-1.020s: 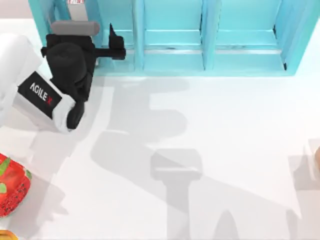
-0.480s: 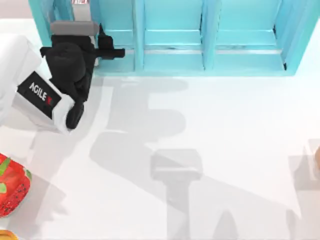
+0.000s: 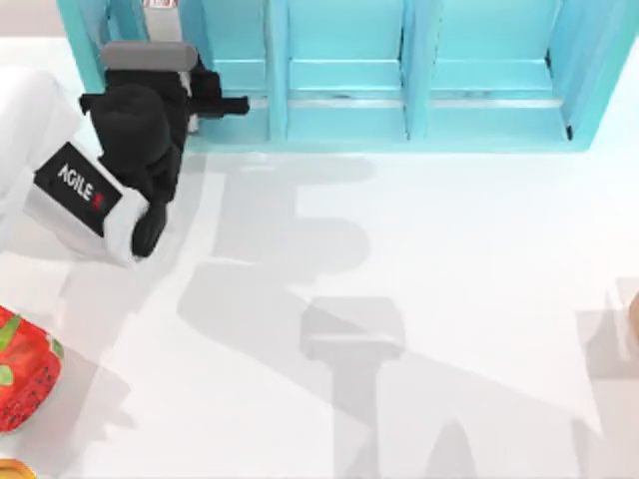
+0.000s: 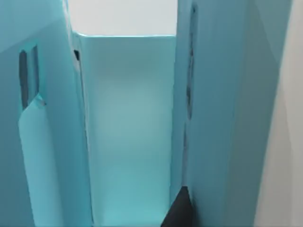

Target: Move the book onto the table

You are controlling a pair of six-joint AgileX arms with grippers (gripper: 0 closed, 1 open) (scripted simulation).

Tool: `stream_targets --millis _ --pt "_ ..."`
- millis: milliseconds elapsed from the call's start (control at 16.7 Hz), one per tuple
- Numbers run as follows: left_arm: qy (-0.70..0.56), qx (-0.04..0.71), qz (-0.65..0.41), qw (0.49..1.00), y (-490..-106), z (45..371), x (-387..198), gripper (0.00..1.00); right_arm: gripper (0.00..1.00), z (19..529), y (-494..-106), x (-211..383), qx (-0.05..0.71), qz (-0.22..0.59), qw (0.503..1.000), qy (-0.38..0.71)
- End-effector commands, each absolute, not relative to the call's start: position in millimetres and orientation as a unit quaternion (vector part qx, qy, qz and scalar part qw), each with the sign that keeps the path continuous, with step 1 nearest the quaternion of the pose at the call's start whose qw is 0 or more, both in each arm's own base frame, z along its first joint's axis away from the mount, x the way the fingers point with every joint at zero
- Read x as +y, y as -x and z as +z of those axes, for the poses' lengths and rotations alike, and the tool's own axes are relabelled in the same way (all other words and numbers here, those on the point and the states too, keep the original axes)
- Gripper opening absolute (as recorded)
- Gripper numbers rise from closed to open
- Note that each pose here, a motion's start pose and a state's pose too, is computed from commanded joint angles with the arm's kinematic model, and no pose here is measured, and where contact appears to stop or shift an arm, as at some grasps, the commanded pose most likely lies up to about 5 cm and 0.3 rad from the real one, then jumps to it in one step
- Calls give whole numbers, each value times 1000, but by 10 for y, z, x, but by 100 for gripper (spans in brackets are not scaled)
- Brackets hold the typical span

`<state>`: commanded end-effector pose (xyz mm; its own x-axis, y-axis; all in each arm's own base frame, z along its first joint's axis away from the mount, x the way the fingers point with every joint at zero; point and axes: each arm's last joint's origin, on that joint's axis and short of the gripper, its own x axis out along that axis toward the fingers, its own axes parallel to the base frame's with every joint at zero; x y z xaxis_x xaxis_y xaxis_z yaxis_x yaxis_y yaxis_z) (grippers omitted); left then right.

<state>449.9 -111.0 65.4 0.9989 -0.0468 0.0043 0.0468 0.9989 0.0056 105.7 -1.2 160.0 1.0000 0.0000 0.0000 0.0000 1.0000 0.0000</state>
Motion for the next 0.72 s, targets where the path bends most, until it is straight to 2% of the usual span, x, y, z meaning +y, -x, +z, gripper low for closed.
stream_targets --millis 480,720 --pt "-3 -1 -26 1000 -4479 679 -1141 0 100 1600 -1057 -12 0 0 1000 0" --pt "-8 15 -26 999 -4318 953 -1211 0 100 1600 -1057 -12 0 0 1000 0"
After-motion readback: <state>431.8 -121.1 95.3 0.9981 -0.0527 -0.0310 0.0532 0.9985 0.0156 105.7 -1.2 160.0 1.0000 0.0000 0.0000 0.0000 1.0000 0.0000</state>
